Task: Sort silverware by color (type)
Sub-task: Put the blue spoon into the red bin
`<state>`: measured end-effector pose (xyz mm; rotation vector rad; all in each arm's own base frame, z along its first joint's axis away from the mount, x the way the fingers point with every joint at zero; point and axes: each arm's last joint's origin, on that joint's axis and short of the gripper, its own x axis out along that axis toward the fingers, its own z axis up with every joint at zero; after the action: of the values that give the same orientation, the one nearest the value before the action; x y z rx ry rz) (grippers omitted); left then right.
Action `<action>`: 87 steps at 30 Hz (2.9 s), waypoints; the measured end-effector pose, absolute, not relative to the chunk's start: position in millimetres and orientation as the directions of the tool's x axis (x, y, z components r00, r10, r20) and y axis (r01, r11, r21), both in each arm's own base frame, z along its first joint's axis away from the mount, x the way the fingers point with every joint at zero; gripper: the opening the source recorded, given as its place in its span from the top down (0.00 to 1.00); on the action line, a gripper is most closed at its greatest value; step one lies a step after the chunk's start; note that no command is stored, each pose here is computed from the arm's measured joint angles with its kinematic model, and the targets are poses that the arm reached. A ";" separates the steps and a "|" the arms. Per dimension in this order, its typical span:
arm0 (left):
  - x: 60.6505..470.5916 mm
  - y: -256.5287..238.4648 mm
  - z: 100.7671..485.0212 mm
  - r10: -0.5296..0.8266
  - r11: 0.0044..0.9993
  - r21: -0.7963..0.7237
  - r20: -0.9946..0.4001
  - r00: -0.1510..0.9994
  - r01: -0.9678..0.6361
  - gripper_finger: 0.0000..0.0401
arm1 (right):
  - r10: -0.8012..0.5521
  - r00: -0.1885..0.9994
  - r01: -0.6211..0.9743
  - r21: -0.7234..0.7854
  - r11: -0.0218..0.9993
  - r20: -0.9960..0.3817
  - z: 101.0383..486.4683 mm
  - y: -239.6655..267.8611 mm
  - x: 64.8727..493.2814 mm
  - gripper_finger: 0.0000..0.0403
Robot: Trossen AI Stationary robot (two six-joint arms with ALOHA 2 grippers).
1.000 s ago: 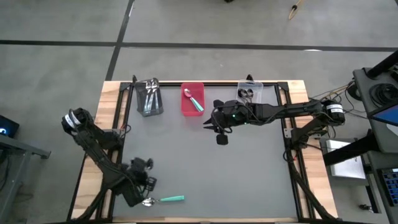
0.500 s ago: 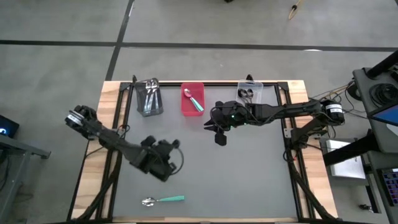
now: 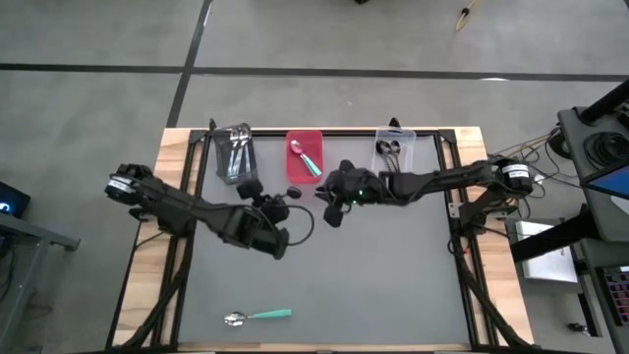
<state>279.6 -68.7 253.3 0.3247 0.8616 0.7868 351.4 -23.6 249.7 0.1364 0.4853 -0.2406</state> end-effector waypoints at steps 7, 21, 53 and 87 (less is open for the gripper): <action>274.8 -62.6 248.6 0.780 0.625 0.656 -0.513 0.357 -0.423 0.96 | -0.255 0.939 0.273 0.049 0.961 -0.229 218.8 10.9 354.8 0.91; 272.7 -61.9 242.3 0.788 0.615 0.664 -0.506 0.351 -0.425 0.96 | -0.254 0.967 0.253 0.058 0.966 0.017 203.9 17.8 357.5 0.82; 284.1 -66.3 244.4 0.748 0.663 0.557 -0.509 0.425 -0.500 0.96 | -0.332 0.943 0.330 0.064 0.942 0.031 222.8 1.2 389.6 0.81; 266.2 -69.1 269.6 0.408 0.892 0.426 -0.607 0.683 -0.154 0.81 | -0.275 0.657 0.067 -0.309 0.949 -0.702 286.0 -2.9 369.1 0.98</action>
<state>266.2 -69.1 269.6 0.3576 0.7584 0.3224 369.1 -2.9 286.0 -0.2668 0.8333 -0.1961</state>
